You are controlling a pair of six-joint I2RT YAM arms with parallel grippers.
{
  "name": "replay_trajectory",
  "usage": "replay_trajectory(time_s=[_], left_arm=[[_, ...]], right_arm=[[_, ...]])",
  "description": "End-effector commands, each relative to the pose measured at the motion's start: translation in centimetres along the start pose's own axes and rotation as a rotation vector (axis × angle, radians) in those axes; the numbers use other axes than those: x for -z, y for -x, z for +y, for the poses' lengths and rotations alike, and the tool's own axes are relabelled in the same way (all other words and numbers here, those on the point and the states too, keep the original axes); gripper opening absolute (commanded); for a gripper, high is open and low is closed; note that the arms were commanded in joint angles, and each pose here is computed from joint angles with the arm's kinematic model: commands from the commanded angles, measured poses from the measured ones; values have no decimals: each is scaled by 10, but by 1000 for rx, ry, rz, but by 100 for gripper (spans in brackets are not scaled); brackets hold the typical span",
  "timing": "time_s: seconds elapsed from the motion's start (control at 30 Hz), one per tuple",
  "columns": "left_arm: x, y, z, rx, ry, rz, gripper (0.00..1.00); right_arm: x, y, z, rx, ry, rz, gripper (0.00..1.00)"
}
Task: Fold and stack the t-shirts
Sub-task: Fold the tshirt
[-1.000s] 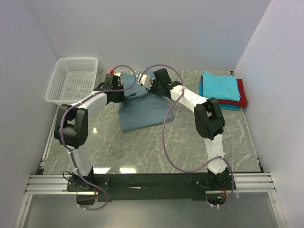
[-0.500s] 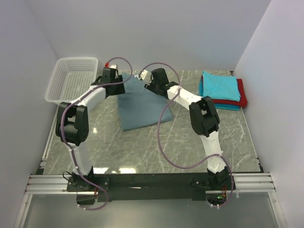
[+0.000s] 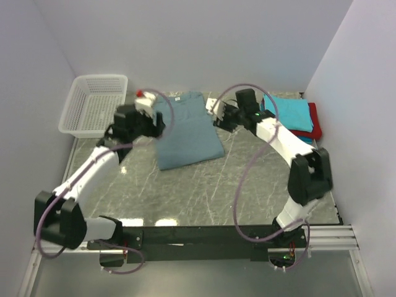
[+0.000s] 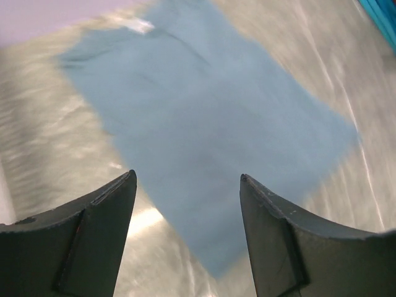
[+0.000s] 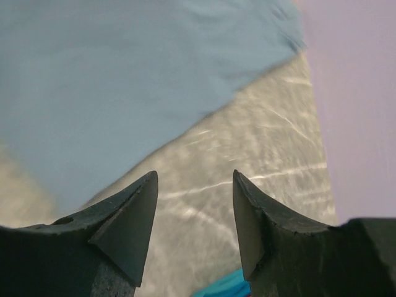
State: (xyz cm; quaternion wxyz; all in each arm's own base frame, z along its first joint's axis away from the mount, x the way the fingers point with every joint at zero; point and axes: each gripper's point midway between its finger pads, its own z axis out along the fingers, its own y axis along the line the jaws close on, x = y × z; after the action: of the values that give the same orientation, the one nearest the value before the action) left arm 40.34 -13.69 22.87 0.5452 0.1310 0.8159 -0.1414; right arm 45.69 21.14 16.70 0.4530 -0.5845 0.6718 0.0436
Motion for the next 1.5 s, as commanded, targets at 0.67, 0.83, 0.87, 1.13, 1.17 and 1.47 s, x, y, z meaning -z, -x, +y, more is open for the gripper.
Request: replay_trajectory(time_s=[0.67,0.83,0.87,1.13,1.17,1.47], left_arm=[[27,-199,-76,-783,-321,306,65],[10,-194,-52,-751,-245,302,63],[9,-194,-49,-747,-241,301,63],[-3,-216,-49,-742,-281,365,60],[-4,-216,-48,-742,-280,362,60],[-11,-228,-45,-732,-295,403,45]], right_arm=[[11,-46,155,457,354,-48,60],[-5,-47,150,468,327,-42,60],[-8,-48,149,462,326,-37,60],[-33,-59,138,441,289,30,60],[-35,-62,138,442,290,41,60],[-48,-78,141,437,321,112,41]])
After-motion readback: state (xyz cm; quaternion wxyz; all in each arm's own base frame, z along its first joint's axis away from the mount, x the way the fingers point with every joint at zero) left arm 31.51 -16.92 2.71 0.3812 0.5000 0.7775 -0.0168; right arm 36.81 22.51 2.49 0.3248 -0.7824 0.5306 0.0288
